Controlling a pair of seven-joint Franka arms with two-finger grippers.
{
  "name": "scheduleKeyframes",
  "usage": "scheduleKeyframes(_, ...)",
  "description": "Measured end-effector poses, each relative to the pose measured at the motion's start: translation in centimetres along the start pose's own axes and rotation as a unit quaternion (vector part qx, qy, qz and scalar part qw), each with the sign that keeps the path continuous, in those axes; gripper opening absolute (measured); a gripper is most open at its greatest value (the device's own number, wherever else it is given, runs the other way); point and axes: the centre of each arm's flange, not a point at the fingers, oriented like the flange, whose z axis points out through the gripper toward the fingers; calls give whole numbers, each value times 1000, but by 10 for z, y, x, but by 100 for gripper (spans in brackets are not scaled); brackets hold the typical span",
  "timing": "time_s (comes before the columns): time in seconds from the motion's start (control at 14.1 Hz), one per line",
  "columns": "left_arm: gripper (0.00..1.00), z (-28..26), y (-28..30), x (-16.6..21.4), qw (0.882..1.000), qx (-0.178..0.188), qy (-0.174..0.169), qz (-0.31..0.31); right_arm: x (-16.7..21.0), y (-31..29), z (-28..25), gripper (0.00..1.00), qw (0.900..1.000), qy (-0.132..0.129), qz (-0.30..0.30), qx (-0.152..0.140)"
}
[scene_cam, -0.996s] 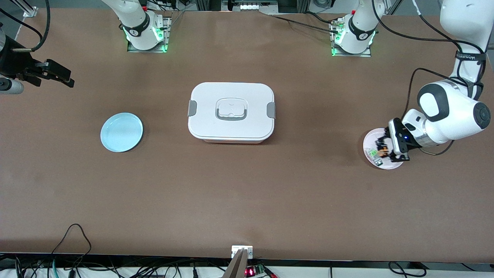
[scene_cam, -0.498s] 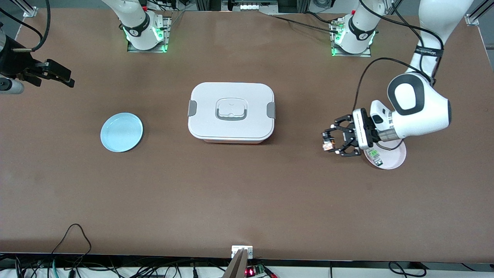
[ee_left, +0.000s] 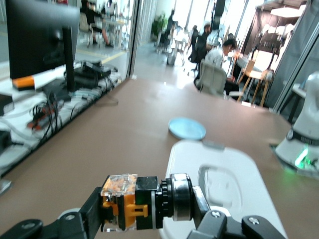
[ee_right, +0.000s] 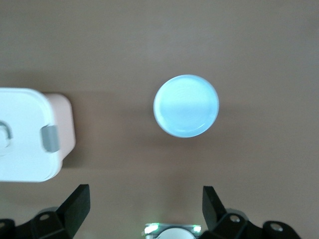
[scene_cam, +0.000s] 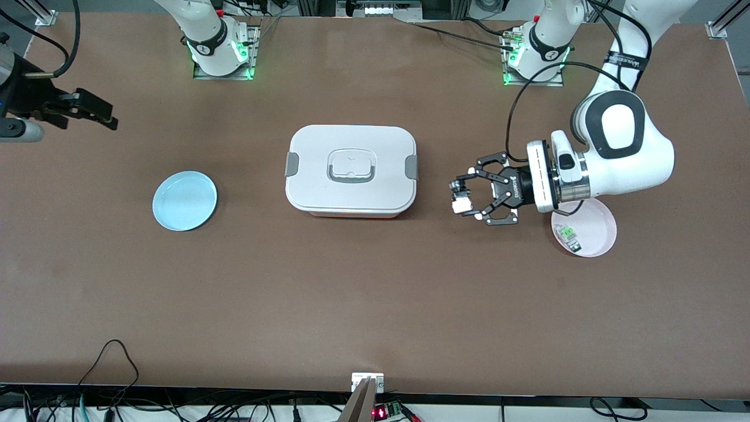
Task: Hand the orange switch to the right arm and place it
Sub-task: 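Carry the orange switch over the box while the right gripper approaches, then grasp the orange switch with the right gripper beside the left gripper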
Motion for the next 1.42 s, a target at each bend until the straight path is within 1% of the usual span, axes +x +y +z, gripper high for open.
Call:
scheduleKeyframes(0.07,73,12,7,11,1000,-6,27,-8,-2,-12,2,100,999,-10,-6,43)
scheduleKeyframes(0.14,73,26,14,22,999,-13,50,-15,-3,-23,2,100,997,-16,-12,80)
scheduleKeyframes(0.28,73,50,29,43,996,-29,80,-23,-2,-41,4,100,989,-27,-21,143)
scheduleKeyframes(0.43,73,65,38,59,993,-39,103,-33,1,-59,7,100,978,-43,-18,204)
scheduleKeyframes(0.64,73,83,51,76,990,-51,127,-43,7,-85,13,100,955,-75,-1,287)
scheduleKeyframes(0.78,73,99,61,84,990,-51,124,-53,15,-98,21,100,937,-98,4,335)
scheduleKeyframes(0.85,73,107,67,89,990,-44,119,-55,20,-103,26,100,927,-110,10,358)
scheduleKeyframes(1.07,73,131,88,100,992,-25,103,-63,37,-121,44,100,894,-151,44,420)
scheduleKeyframes(1.21,73,144,100,106,993,-12,94,-70,49,-139,61,100,875,-170,61,449)
scheduleKeyframes(1.42,73,157,114,121,993,5,89,-74,65,-170,93,100,850,-196,80,483)
